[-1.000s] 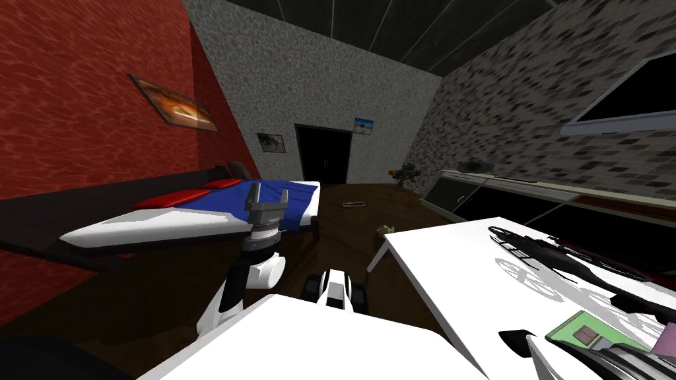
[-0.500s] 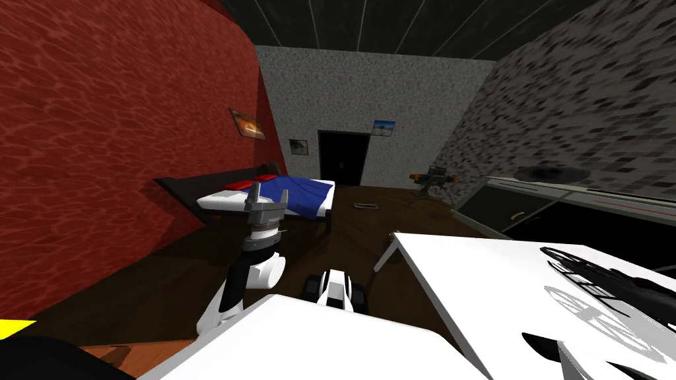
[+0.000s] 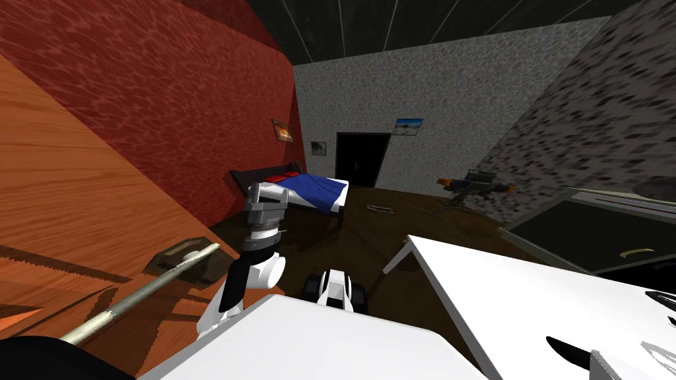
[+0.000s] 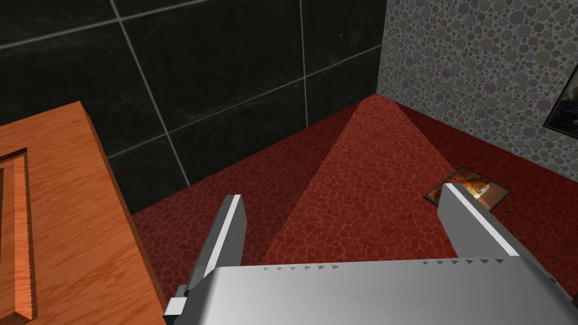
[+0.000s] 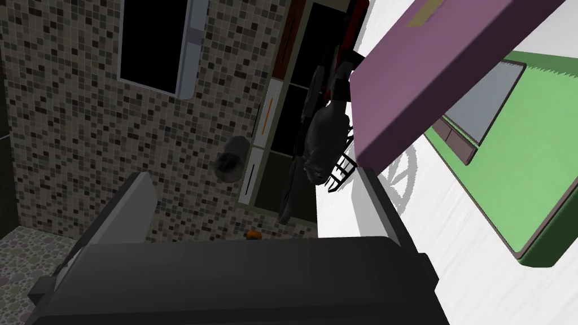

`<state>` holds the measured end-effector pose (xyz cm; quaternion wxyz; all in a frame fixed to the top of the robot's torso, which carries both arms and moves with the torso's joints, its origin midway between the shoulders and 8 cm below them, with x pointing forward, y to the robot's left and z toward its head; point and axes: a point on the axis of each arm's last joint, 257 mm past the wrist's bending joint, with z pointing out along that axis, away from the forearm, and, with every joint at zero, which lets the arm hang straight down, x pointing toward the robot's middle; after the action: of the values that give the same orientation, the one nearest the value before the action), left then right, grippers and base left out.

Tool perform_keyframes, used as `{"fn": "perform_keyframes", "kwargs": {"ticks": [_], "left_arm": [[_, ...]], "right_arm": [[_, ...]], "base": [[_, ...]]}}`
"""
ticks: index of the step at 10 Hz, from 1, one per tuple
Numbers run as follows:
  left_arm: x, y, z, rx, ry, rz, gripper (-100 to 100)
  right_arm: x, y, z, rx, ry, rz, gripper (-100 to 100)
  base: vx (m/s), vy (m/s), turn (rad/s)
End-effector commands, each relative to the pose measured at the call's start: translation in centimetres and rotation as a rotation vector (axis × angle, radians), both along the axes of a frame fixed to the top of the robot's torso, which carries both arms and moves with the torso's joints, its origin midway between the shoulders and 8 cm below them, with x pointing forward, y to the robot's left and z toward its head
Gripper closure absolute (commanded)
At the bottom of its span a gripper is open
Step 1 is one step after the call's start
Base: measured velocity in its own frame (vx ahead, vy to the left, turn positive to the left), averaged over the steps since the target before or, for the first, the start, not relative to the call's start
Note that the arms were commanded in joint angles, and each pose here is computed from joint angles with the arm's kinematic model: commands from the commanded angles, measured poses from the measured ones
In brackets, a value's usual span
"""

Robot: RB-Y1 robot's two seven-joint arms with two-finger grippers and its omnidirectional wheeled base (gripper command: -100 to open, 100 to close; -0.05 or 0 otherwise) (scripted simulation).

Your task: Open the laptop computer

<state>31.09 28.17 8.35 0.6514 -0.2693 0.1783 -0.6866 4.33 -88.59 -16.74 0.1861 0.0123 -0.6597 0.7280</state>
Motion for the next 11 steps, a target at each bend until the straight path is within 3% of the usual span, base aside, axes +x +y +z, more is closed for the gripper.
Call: {"fn": "perform_keyframes", "kwargs": {"ticks": [1,2,3,4,6,7,11], "left_arm": [[0.0,0.0,0.0,0.000,0.000,0.000,0],[0.0,0.0,0.0,0.000,0.000,0.000,0],[0.0,0.0,0.0,0.000,0.000,0.000,0],[0.0,0.0,0.0,0.000,0.000,0.000,0],[0.0,0.0,0.0,0.000,0.000,0.000,0],[0.0,0.0,0.0,0.000,0.000,0.000,0],[0.0,0.0,0.0,0.000,0.000,0.000,0]], "right_arm": [[-2.0,-0.4,0.4,0.011,-0.001,-0.077,-100],[-3.5,-0.7,0.9,0.016,-0.011,-0.136,-100],[-3.7,-0.7,0.7,0.020,-0.008,-0.139,-100],[-4.9,-0.9,1.4,0.023,-0.024,-0.194,-100],[-4.8,-0.8,1.0,0.027,-0.019,-0.188,-100],[-4.9,-0.7,1.0,0.028,-0.018,-0.192,0],[-4.9,-0.7,1.0,0.028,-0.018,-0.191,0]], "base": [[-0.196,0.030,0.312],[-0.209,0.069,0.432],[-0.165,0.071,0.274],[-0.153,0.077,0.366],[-0.097,0.044,0.115],[-0.012,0.007,-0.006],[-0.001,0.001,0.000]]}}
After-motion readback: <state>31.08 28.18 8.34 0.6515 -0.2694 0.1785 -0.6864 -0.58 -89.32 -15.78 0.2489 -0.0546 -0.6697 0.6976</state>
